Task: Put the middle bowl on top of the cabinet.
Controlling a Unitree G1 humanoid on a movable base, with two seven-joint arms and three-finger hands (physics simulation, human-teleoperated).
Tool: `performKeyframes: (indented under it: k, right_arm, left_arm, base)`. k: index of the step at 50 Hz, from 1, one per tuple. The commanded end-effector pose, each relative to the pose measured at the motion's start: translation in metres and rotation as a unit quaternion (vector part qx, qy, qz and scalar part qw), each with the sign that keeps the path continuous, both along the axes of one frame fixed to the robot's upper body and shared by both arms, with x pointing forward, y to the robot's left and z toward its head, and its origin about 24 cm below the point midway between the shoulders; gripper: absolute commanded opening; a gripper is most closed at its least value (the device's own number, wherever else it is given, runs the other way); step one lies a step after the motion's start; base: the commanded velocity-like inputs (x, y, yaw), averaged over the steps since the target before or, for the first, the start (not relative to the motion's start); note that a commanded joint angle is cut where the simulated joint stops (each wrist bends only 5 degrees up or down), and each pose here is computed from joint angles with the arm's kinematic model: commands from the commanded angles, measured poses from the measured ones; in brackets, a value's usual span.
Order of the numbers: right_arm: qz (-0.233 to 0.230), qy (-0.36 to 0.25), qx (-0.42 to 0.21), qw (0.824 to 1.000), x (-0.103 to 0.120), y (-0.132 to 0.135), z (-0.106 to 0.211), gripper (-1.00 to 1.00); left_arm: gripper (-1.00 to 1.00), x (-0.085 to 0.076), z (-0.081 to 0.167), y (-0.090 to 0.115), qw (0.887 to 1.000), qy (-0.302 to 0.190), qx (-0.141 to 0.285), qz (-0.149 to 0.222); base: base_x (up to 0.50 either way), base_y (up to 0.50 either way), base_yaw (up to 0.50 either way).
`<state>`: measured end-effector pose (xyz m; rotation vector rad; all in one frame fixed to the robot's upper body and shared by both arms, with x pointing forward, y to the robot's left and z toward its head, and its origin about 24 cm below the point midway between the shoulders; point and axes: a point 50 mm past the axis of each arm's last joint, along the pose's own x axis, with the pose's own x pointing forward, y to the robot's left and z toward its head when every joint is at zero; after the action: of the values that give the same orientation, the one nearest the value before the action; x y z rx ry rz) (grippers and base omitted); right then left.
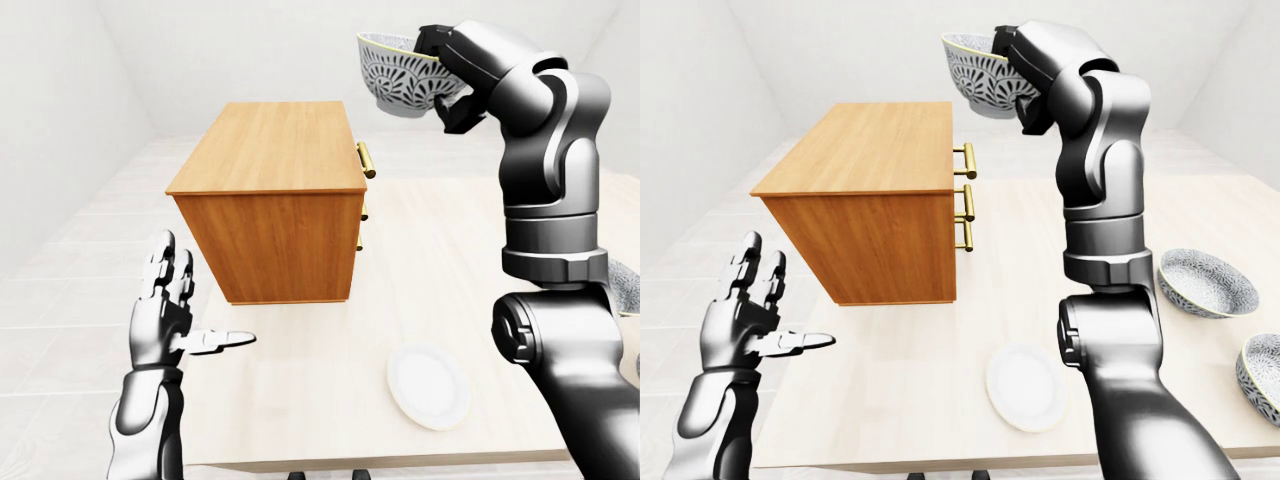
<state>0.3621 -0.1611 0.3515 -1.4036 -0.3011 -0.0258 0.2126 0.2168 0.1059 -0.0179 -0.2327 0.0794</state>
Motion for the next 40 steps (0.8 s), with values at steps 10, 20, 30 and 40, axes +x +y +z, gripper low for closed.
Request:
performKeyframes:
  k: [10, 20, 30, 40]
  right_arm:
    - [0.049, 0.0, 0.05, 0.998, 0.025, 0.037, 0.018, -1.0]
    - [0.039, -0.002, 0.089, 0.995, 0.04, 0.04, 0.016, -1.0]
    - [0.043, 0.002, 0.099, 0.994, 0.047, 0.054, 0.013, -1.0]
    - [0.033, 0.005, 0.092, 0.995, 0.055, 0.07, -0.005, -1.0]
  left_arm:
    - [1.0, -0.01, 0.004, 0.004, 1.0, -0.007, 0.004, 0.005]
    - [1.0, -0.013, 0.001, 0.008, 1.0, 0.0, 0.004, 0.01]
    - [1.0, -0.014, -0.005, 0.011, 1.0, 0.012, 0.005, 0.012]
    - [1.0, -0.015, -0.008, 0.011, 1.0, 0.021, 0.007, 0.01]
  base:
    - [0.0, 0.0, 0.0]
    - [0.0, 0.0, 0.0]
    - [0.0, 0.0, 0.0]
    - [0.0, 0.0, 0.0]
